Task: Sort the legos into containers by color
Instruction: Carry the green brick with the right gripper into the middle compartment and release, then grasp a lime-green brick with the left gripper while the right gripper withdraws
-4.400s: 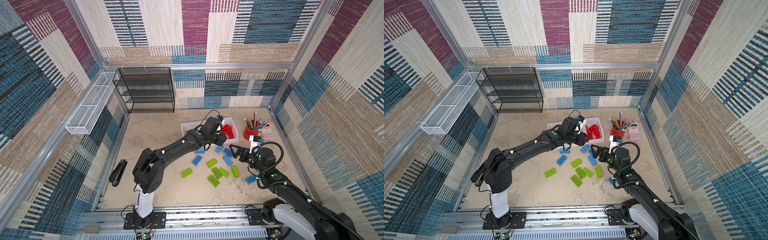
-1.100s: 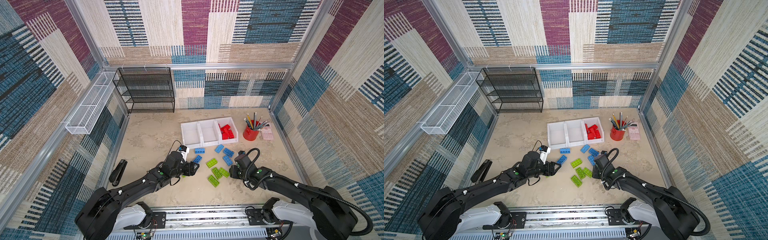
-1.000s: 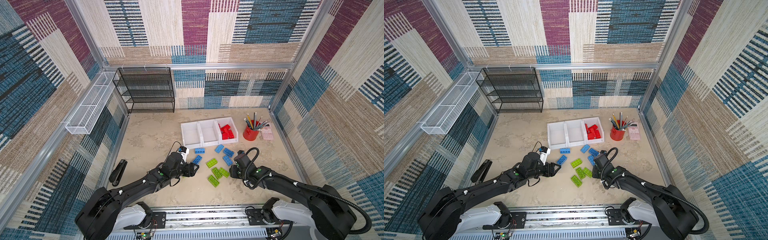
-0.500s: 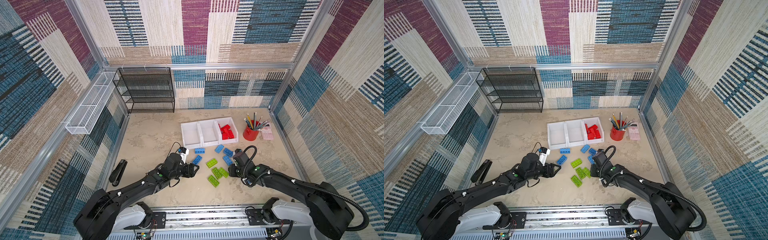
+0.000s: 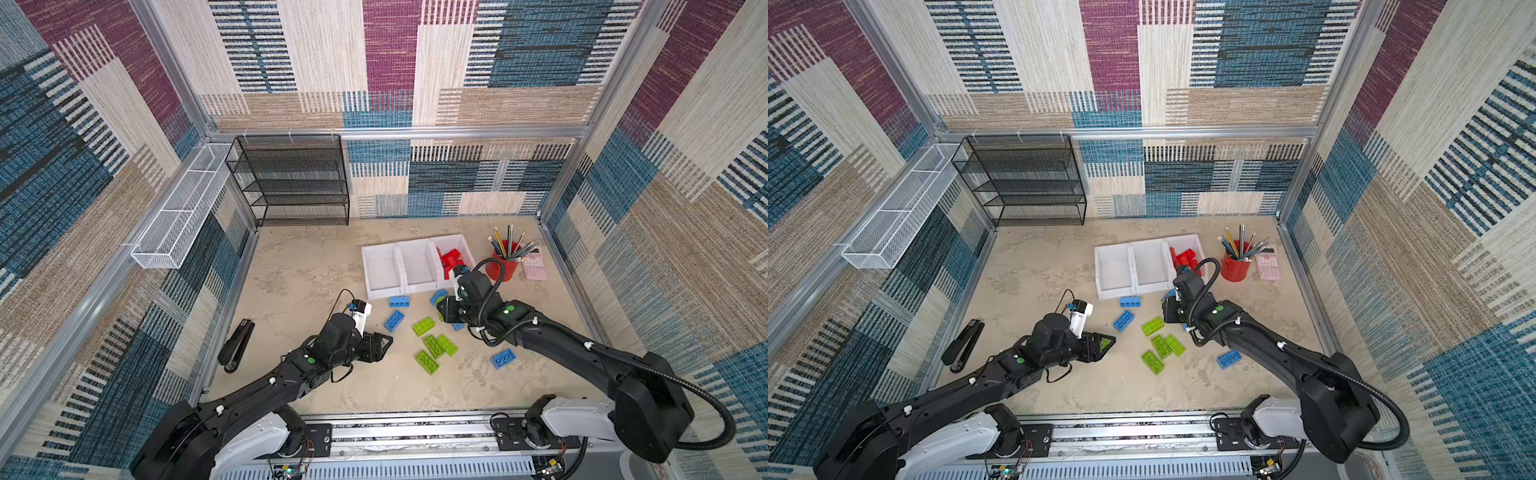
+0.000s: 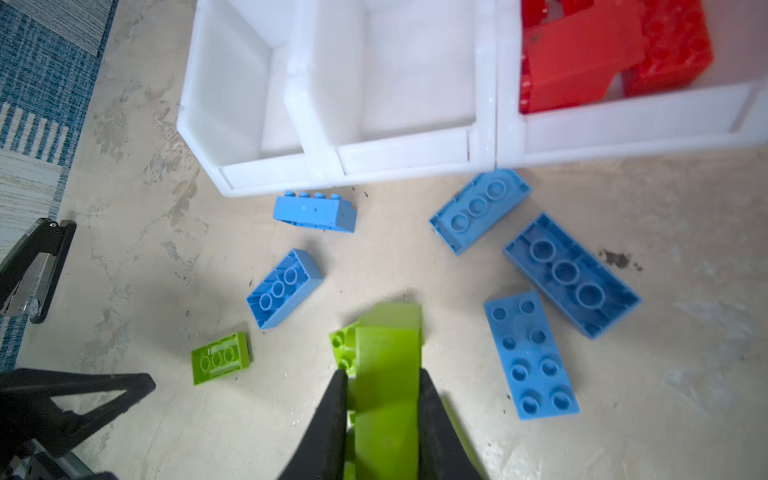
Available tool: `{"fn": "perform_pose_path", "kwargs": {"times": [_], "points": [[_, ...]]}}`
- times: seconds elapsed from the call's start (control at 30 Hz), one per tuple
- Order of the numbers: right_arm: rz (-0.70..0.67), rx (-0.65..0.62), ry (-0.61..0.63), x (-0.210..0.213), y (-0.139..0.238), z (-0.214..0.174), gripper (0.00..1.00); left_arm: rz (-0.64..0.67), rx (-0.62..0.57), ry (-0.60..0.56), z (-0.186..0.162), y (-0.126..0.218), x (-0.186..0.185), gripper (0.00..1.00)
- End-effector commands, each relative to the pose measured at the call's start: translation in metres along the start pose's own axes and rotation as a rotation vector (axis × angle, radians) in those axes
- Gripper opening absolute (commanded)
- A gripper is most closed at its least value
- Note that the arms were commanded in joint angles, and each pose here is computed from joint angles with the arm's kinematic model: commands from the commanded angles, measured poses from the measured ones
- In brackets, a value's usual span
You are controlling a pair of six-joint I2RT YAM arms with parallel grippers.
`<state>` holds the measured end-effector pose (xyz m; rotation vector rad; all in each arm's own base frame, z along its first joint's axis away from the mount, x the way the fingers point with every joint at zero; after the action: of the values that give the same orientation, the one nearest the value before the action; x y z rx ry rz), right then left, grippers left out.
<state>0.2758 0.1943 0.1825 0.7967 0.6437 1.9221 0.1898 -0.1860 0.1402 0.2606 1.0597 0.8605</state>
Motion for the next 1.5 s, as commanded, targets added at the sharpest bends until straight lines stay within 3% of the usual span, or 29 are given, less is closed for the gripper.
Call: {"fn": "perform_pose_path", "kwargs": {"times": [0.0,0.3,0.57,0.77,1.03,1.17,1.47], "points": [[0.033,-0.046,0.043,0.008,-0.011,0.028,0.25,0.046,-0.002,-0.012,-0.005,0.005,0.009,0.68],[0.030,-0.073,0.040,-0.001,-0.058,0.090,0.25,0.224,-0.065,-0.004,-0.007,0.022,0.034,0.68],[0.016,-0.061,0.036,-0.010,-0.096,0.117,0.26,0.248,-0.083,-0.009,-0.006,0.023,0.039,0.69],[0.016,-0.038,0.032,-0.015,-0.114,0.122,0.32,0.263,-0.040,-0.026,-0.007,0.015,0.038,0.69],[0.018,-0.046,0.024,-0.023,-0.116,0.126,0.47,0.291,0.034,-0.038,-0.007,0.001,0.038,0.69],[0.026,-0.064,0.029,-0.022,-0.107,0.126,0.49,0.310,0.090,-0.048,-0.007,-0.007,0.036,0.69],[0.057,-0.135,0.046,-0.020,-0.069,0.108,0.69,0.410,0.243,-0.057,-0.008,-0.030,0.040,0.80]]}}
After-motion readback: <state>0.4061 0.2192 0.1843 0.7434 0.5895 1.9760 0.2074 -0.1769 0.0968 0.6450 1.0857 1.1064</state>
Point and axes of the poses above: each gripper's point midway between its finger pads, its own y axis back along the fingers, its own x axis along the line the jaws close on, z = x × y, the point moved 6 cm from there along y, back along the fingers, and after that the axes turned 11 degrees about y, right-handed, at the moved point
